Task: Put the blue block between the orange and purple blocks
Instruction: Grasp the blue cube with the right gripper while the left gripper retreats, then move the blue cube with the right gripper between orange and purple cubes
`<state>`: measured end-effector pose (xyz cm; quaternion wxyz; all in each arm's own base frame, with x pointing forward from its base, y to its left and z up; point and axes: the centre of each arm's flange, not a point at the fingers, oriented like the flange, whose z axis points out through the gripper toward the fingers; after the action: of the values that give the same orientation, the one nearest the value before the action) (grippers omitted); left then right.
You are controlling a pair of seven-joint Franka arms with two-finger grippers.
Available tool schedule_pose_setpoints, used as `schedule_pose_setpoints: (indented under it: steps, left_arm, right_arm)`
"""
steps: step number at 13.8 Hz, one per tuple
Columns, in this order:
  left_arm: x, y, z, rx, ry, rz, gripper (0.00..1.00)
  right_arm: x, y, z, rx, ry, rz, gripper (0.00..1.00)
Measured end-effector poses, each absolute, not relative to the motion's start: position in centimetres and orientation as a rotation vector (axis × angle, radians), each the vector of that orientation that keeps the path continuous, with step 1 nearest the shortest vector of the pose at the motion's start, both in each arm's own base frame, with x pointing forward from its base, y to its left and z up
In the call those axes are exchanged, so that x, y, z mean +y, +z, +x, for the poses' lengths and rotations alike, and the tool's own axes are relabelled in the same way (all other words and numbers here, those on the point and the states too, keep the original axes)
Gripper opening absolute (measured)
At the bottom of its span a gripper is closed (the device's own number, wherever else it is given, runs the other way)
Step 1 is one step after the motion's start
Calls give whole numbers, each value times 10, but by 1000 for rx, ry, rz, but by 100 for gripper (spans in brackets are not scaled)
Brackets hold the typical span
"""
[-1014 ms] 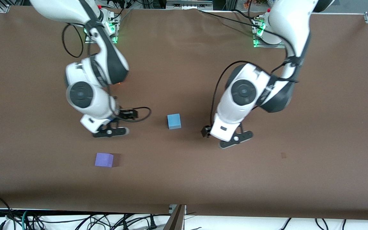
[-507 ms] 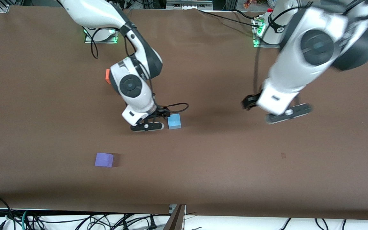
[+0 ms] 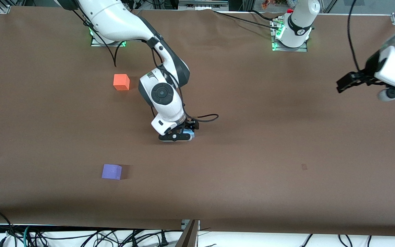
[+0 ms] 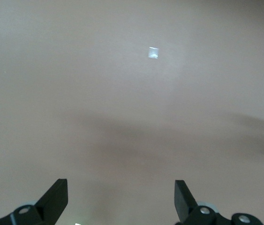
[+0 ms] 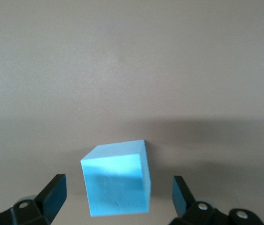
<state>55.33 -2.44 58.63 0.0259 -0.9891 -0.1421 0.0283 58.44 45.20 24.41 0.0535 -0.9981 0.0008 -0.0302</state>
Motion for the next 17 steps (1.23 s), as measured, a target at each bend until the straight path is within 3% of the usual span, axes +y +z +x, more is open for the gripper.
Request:
schedule_pose_setpoints:
  steps: [4, 7, 11, 17]
  left_arm:
    - [-19, 527, 558, -391, 64, -3069, 100]
    - [-26, 518, 557, -373, 67, -3071, 100]
    - [-27, 523, 559, -369, 41, -3075, 100]
    - [-27, 596, 565, -380, -56, -3085, 100]
  right_arm:
    - [457, 223, 581, -6, -93, -3032, 100]
    - [461, 214, 576, -18, -78, -3040, 100]
    - [464, 215, 576, -23, -83, -3038, 60]
    - [400, 297, 624, 58, -103, -3067, 56]
